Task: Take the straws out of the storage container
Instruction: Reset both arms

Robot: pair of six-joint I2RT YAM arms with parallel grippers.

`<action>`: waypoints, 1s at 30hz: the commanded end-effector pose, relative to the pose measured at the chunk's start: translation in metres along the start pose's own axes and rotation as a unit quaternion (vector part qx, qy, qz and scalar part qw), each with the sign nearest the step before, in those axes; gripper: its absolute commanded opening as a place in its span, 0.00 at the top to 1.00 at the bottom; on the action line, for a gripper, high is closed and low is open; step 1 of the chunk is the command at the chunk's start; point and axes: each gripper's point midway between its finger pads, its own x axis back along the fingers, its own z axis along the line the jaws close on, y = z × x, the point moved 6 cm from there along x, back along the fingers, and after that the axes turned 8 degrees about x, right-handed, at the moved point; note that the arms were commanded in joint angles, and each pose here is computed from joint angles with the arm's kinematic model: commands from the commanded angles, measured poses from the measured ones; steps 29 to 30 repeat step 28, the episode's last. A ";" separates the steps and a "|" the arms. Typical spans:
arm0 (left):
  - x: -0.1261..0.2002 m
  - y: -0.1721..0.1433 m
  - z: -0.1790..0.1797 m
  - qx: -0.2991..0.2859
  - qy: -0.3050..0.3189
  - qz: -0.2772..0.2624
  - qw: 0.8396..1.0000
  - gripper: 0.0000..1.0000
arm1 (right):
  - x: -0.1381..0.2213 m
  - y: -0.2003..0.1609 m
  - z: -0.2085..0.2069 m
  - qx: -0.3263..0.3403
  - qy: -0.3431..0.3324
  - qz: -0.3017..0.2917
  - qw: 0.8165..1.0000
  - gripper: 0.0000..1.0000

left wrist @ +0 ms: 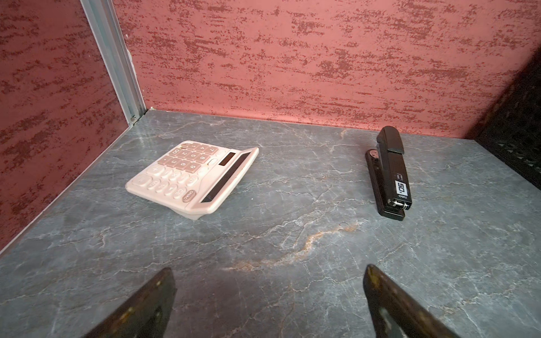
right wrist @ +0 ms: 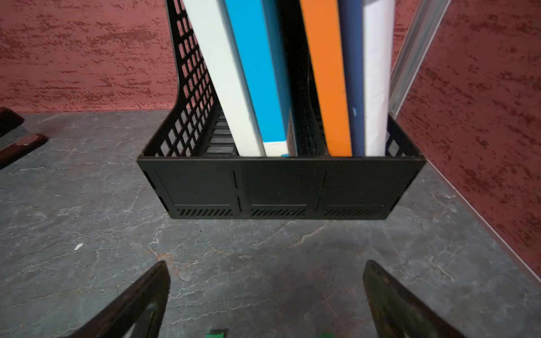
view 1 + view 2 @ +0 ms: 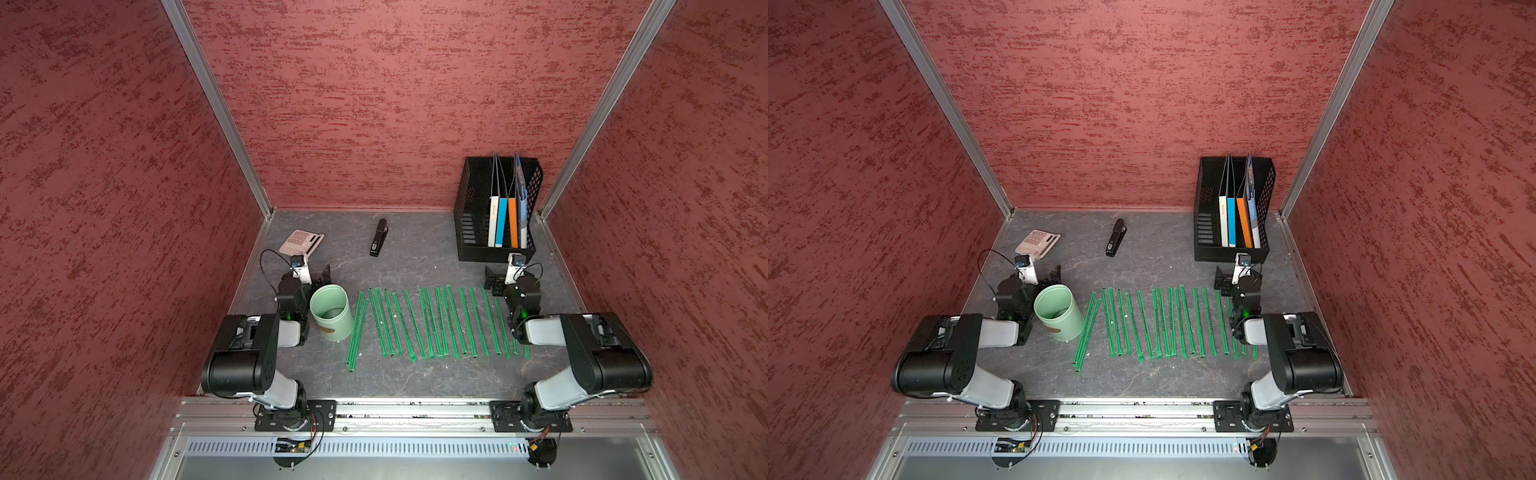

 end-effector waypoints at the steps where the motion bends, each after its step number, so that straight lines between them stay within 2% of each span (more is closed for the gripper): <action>1: -0.003 0.003 0.000 0.000 -0.015 0.003 1.000 0.00 | -0.003 0.004 0.002 0.006 0.016 -0.002 1.000 0.01; 9: -0.010 0.002 0.001 0.000 0.013 0.016 1.000 0.00 | -0.003 0.004 0.002 0.006 0.016 -0.003 1.000 0.01; 30: -0.009 0.003 0.001 -0.001 0.015 0.014 1.000 0.00 | -0.005 0.004 0.000 0.003 0.021 0.000 1.000 0.01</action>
